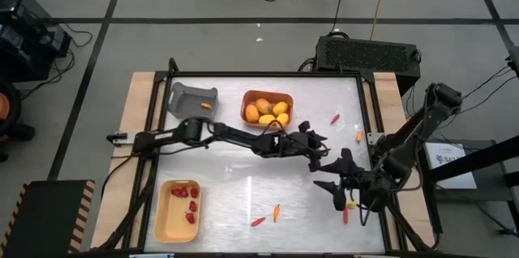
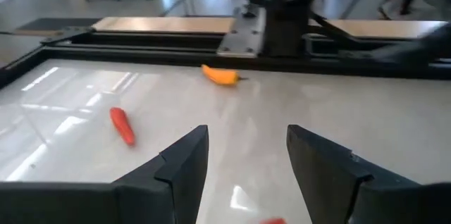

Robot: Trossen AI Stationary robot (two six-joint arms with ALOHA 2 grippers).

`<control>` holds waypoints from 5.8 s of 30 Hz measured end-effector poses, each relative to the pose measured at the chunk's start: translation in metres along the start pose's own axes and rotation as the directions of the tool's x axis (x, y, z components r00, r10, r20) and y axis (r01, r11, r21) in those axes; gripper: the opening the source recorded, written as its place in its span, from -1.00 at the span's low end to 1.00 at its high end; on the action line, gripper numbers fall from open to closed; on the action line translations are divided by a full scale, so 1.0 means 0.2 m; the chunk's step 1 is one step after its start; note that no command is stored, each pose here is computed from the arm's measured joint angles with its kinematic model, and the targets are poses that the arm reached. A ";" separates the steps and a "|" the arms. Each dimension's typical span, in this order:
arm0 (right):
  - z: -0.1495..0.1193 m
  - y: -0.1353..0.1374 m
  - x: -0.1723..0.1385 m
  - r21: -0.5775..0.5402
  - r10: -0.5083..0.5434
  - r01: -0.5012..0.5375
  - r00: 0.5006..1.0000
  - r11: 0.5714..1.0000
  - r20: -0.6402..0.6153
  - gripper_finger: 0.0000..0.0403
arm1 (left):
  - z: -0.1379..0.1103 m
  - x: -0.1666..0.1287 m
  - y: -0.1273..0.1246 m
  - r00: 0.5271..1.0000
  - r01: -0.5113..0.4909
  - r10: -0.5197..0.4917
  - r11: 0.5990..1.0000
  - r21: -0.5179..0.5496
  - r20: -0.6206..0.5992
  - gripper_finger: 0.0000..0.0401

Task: Sort produce into baskets
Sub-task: Put the orange chili pepper into the black bin

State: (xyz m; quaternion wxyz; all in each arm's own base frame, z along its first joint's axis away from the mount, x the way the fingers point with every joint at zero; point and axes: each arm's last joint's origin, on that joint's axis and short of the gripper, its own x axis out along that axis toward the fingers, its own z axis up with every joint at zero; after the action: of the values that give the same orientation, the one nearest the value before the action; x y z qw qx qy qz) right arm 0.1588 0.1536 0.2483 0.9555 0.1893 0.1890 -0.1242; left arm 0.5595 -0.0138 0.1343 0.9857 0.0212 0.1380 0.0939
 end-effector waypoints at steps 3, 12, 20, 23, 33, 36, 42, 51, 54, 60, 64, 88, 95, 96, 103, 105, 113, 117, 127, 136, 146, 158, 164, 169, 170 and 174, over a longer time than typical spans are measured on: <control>0.02 0.00 -0.03 -0.020 -0.014 0.015 0.998 1.000 0.064 0.10 | 0.01 0.07 0.05 0.998 -0.053 0.054 0.998 -0.013 0.029 0.00; 0.03 -0.01 -0.03 -0.056 -0.035 0.040 0.995 0.998 0.092 0.10 | 0.01 0.27 0.23 0.986 -0.164 0.164 0.978 -0.128 -0.010 0.00; 0.05 -0.03 0.00 -0.068 -0.067 0.074 0.993 0.995 0.100 0.10 | -0.07 0.32 0.30 0.978 -0.201 0.207 0.965 -0.171 0.020 0.00; 0.05 -0.03 0.01 -0.071 -0.077 0.085 0.992 0.994 0.103 0.10 | -0.08 0.32 0.30 0.980 -0.199 0.201 0.971 -0.132 0.003 0.00; 0.05 -0.11 0.04 0.070 -0.190 0.184 0.978 0.980 0.082 0.10 | -0.14 0.29 0.24 0.969 -0.164 0.158 0.986 -0.017 -0.189 0.00; 0.05 -0.16 0.05 0.130 -0.258 0.246 0.962 0.960 0.084 0.10 | -0.05 0.24 0.23 0.953 -0.138 0.152 0.988 0.070 -0.262 0.00; 0.10 -0.27 0.06 0.269 -0.386 0.351 0.918 0.897 0.089 0.10 | 0.21 0.06 0.26 0.906 -0.153 0.222 0.966 0.210 -0.361 0.00; 0.25 -0.54 -0.02 0.482 -0.543 0.476 0.840 0.736 0.001 0.10 | 0.44 -0.23 0.38 0.777 -0.103 0.306 0.924 0.368 -0.550 0.00; 0.29 -0.61 -0.03 0.517 -0.586 0.512 0.810 0.686 -0.025 0.10 | 0.46 -0.34 0.46 0.668 -0.086 0.350 0.913 0.399 -0.657 0.00; 0.33 -0.72 0.03 0.496 -0.616 0.606 0.769 0.622 -0.169 0.10 | 0.66 -0.63 0.62 0.559 -0.169 0.454 0.882 0.440 -0.694 0.00; 0.35 -0.81 0.09 0.458 -0.630 0.683 0.720 0.570 -0.291 0.10 | 0.84 -0.85 0.72 0.549 -0.264 0.490 0.871 0.415 -0.678 0.00; 0.25 -1.24 0.45 0.328 -0.548 0.881 0.470 0.342 -0.691 0.10 | 1.09 -2.14 0.71 0.699 -0.489 0.506 0.854 0.178 -0.505 0.00; 0.20 -1.27 0.52 0.295 -0.535 0.905 0.420 0.306 -0.734 0.10 | 0.79 -2.22 0.69 0.759 -0.496 0.494 0.860 0.114 -0.425 0.00; 0.20 -1.27 0.52 0.295 -0.535 0.906 0.419 0.305 -0.734 0.10 | 0.74 -2.22 0.69 0.765 -0.498 0.494 0.861 0.106 -0.414 0.00; 0.16 -1.28 0.52 0.249 -0.531 0.933 0.354 0.261 -0.770 0.10 | 0.45 -2.20 0.67 0.812 -0.484 0.464 0.874 0.035 -0.356 0.00; 0.16 -1.28 0.53 0.249 -0.530 0.932 0.355 0.262 -0.770 0.10 | 0.38 -2.19 0.66 0.822 -0.465 0.442 0.885 0.026 -0.358 0.00; 0.13 -1.29 0.55 0.254 -0.504 0.929 0.361 0.269 -0.785 -0.06 | 0.23 -2.13 0.65 0.811 -0.458 0.437 0.888 0.044 -0.388 0.00; 0.09 -1.29 0.55 0.260 -0.503 0.929 0.362 0.264 -0.785 -0.28 | 0.24 -2.13 0.65 0.824 -0.439 0.416 0.898 0.029 -0.385 0.00; 0.06 -1.30 0.54 0.236 -0.505 0.924 0.365 0.302 -0.782 -0.96 | 0.25 -2.12 0.65 0.841 -0.441 0.409 0.898 -0.010 -0.356 0.00; 0.09 -1.23 0.51 0.270 -0.462 0.873 0.451 0.406 -0.764 -0.99 | 0.26 -2.12 0.64 0.863 -0.410 0.363 0.910 -0.066 -0.350 0.00; 0.22 -0.86 0.51 0.420 -0.281 0.526 0.808 0.739 -0.517 -0.99 | 0.26 -1.95 0.53 0.981 -0.058 0.018 0.978 -0.201 -0.194 0.00; 0.28 -0.31 0.56 0.404 0.186 -0.161 0.982 0.900 -0.023 -1.00 | 0.01 -1.57 0.23 0.926 0.366 -0.261 0.793 -0.486 0.271 0.00; 0.22 -0.18 0.59 0.372 0.264 -0.265 0.963 0.890 0.054 -1.00 | -0.03 -1.42 0.12 0.898 0.422 -0.293 0.786 -0.452 0.330 0.00; 0.16 -0.16 0.63 0.361 0.269 -0.262 0.963 0.895 0.032 -1.00 | -0.03 -1.31 0.06 0.882 0.449 -0.310 0.782 -0.432 0.355 0.00; 0.16 -0.15 0.63 0.360 0.268 -0.260 0.963 0.896 0.028 -1.00 | -0.02 -1.29 0.04 0.879 0.452 -0.314 0.788 -0.418 0.359 0.00; 0.14 -0.16 0.65 0.355 0.257 -0.245 0.966 0.902 0.013 -1.00 | -0.01 -1.23 0.01 0.880 0.450 -0.322 0.803 -0.391 0.351 0.00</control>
State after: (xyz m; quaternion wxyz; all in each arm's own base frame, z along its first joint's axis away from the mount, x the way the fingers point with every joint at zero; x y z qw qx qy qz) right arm 0.2752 0.0926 0.2083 0.9103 0.3830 0.1541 -0.0288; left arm 0.3267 -0.0590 0.1988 0.9694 -0.2296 -0.0211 -0.0841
